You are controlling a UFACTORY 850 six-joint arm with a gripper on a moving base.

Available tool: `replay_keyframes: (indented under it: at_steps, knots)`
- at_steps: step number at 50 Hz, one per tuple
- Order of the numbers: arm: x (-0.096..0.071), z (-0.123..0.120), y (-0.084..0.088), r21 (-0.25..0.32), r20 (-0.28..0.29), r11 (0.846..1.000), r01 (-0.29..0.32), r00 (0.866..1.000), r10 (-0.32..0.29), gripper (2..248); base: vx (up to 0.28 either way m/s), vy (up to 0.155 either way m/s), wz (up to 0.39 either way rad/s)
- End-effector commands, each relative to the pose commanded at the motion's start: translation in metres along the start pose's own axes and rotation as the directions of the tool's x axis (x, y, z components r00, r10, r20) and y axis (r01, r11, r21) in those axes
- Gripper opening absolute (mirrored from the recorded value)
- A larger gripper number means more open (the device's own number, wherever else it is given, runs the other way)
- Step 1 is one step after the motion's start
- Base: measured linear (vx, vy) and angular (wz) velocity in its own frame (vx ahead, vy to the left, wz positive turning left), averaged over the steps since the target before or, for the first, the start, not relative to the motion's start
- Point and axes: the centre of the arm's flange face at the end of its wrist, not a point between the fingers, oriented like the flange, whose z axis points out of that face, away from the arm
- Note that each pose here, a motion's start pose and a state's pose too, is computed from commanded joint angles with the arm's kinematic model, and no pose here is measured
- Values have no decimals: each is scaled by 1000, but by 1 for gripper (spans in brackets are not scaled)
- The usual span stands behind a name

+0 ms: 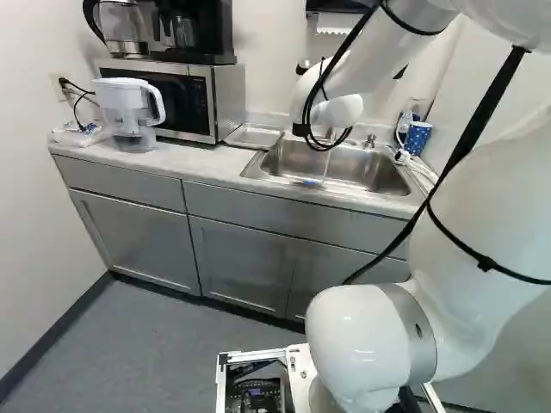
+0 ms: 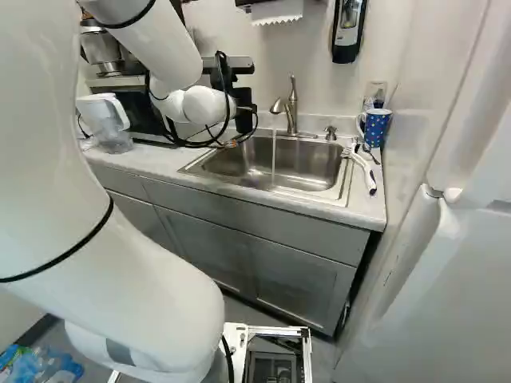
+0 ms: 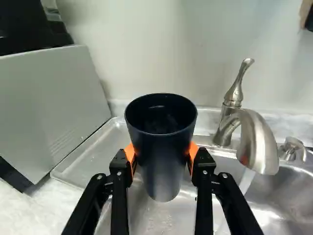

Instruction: Rinse the cup and place it in the tray

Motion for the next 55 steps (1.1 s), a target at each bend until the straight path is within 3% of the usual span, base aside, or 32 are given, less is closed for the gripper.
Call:
replay_keyframes:
  at_steps: [14,27,42,55]
  knots:
    - [0,0,0,0,0,989,-145,989,145,122,0,0,0]
    - [0,0,0,0,0,960,-278,960,278,122,0,0,0]
    - [0,0,0,0,0,905,-426,905,426,122,0,0,0]
    - [0,0,0,0,0,837,-548,837,548,122,0,0,0]
